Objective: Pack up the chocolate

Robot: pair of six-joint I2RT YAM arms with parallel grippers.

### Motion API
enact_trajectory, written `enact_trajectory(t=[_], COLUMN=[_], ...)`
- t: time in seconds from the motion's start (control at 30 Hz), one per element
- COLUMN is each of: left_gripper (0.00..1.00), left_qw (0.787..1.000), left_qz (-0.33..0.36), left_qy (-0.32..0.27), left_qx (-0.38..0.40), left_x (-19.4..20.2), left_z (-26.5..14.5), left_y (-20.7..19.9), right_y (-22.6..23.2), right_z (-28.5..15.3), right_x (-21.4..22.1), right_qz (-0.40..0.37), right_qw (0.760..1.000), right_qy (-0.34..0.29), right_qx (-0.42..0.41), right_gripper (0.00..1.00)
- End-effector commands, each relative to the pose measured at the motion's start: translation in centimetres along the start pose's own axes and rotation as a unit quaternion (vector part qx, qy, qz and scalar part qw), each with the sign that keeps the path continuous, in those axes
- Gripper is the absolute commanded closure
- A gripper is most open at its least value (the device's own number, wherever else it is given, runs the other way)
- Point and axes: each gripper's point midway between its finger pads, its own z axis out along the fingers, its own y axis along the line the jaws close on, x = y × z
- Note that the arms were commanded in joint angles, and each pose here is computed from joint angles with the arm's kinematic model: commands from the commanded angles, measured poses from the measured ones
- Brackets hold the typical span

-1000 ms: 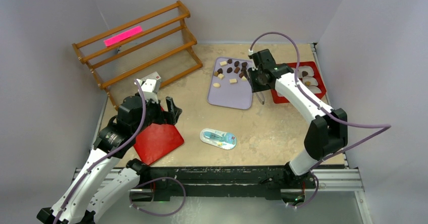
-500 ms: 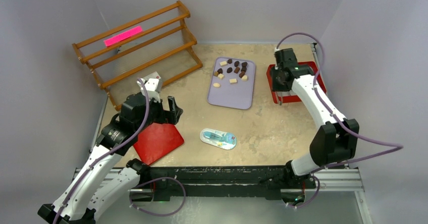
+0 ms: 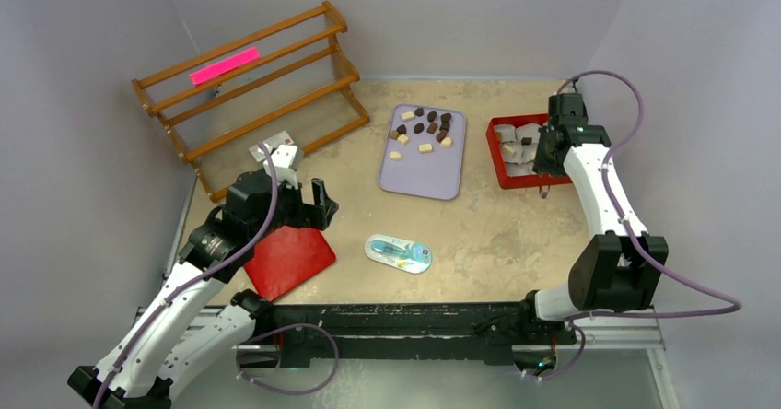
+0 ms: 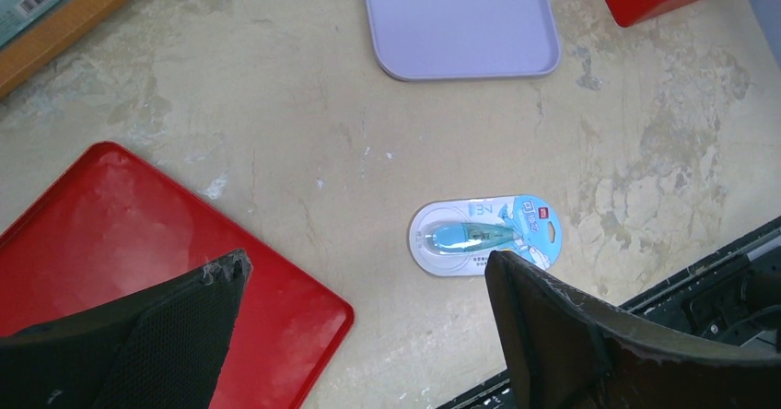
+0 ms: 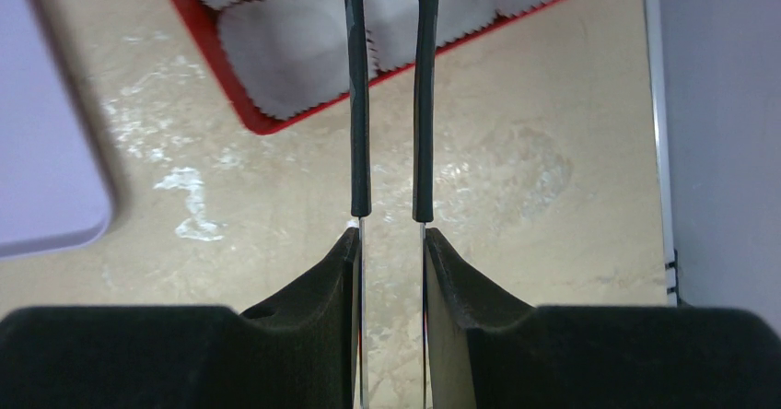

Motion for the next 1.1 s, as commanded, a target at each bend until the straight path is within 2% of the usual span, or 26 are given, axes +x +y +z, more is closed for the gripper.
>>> enact_trajectory(t=[0.0,0.37,1.07], left_gripper=[0.01,0.01,0.01], left_qw=[1.000,1.000,1.000], left_qz=[0.007,0.009,0.007], left_qy=[-0.010,-0.014,-0.014], left_qx=[0.014,0.017,0.003], left_x=[-0.4,-0.4,-0.4], left_z=[-0.1,-0.3,-0.3], left_y=[-0.7,-0.9,-0.4], right_y=[-2.1,-5.7,-7.8], right_z=[0.3,1.6,5.2], right_x=[-0.1,0.9,0.3], right_qz=[0.034,0.061,0.079], right_qw=[0.999,0.996,0.994], right_qy=[0.005,0.046,0.055], right_qx=[0.021,0.056,0.042], right_gripper=[0.77,0.76,0.70])
